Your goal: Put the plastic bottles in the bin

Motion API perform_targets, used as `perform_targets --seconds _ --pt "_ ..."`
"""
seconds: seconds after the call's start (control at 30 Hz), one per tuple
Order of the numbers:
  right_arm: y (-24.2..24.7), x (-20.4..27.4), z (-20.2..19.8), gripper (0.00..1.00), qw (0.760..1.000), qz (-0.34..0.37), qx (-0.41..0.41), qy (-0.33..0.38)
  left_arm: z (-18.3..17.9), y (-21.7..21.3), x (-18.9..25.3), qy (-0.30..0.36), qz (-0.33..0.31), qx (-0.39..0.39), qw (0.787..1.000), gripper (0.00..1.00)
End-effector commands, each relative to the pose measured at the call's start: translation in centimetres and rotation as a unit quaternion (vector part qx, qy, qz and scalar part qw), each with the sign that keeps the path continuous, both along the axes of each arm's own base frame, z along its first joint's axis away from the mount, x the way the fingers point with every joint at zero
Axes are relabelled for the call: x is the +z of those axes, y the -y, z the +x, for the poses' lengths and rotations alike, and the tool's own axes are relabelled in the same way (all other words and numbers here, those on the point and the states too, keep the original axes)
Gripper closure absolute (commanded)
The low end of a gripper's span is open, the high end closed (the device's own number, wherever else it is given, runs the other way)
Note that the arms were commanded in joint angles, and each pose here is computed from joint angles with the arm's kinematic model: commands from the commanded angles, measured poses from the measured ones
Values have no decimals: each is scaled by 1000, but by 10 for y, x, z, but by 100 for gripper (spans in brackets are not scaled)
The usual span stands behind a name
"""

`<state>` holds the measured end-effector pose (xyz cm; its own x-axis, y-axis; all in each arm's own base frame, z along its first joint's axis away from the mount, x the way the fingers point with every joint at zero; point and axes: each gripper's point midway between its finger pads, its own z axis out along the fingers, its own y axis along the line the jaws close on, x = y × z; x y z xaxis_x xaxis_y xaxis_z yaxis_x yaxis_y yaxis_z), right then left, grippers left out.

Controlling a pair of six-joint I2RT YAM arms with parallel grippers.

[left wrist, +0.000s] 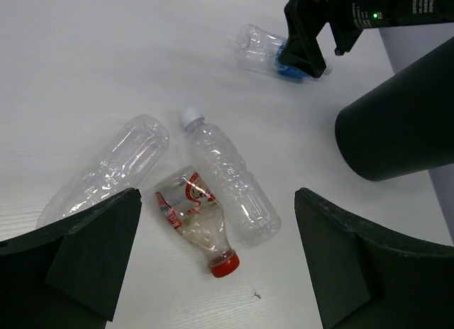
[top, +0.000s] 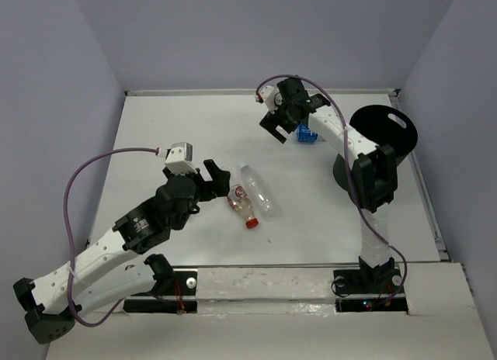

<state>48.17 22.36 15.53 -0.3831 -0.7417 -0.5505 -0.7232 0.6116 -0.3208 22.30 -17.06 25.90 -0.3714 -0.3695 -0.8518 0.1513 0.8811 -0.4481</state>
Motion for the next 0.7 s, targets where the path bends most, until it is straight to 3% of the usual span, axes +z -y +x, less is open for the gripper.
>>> perform_targets --seconds 0.0,0.17,0.47,0.67 --pt "1 23 29 0 996 -54 34 62 -2 -10 25 23 23 -5 999 1" --pt "-1 11 52 0 994 -71 43 67 1 -26 25 37 47 21 998 1" --pt "2 -53 65 0 996 -64 57 6 10 -30 14 41 61 35 997 1" --pt "13 -70 73 2 997 -51 58 -11 17 -29 6 34 64 28 997 1"
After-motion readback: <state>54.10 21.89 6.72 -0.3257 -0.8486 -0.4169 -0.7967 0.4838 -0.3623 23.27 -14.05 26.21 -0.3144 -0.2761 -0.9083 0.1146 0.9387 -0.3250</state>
